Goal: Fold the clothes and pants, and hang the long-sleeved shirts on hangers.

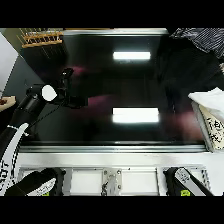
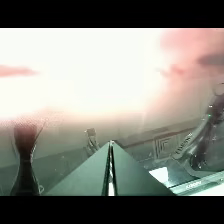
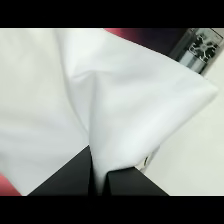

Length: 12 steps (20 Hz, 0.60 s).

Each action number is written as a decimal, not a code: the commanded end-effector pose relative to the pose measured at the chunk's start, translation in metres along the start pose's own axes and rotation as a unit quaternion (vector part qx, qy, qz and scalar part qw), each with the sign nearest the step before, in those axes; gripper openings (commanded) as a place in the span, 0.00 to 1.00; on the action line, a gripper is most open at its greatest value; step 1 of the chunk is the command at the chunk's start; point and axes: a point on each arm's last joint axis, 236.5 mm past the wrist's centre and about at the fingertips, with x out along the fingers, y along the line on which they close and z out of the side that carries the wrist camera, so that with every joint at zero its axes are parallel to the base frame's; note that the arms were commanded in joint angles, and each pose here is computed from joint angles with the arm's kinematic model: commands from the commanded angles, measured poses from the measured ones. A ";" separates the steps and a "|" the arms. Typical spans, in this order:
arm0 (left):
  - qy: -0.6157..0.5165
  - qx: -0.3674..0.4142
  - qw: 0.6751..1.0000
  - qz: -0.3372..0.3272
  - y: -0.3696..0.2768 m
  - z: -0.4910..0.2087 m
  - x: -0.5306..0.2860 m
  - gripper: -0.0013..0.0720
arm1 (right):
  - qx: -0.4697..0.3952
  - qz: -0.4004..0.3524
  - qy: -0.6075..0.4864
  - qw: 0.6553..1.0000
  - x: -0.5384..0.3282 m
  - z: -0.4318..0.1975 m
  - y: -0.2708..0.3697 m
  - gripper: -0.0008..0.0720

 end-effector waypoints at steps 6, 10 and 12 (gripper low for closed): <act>0.000 0.000 1.000 0.000 0.000 0.000 0.000 0.02 | -0.022 -0.071 0.056 0.996 0.023 -0.042 -0.031 0.03; 0.001 0.001 1.000 0.000 0.000 0.000 0.000 0.02 | -0.031 -0.091 0.067 0.993 0.024 -0.048 -0.040 0.04; 0.001 0.001 1.000 0.000 0.000 0.000 0.000 0.02 | -0.027 -0.094 0.071 0.993 0.024 -0.050 -0.044 0.05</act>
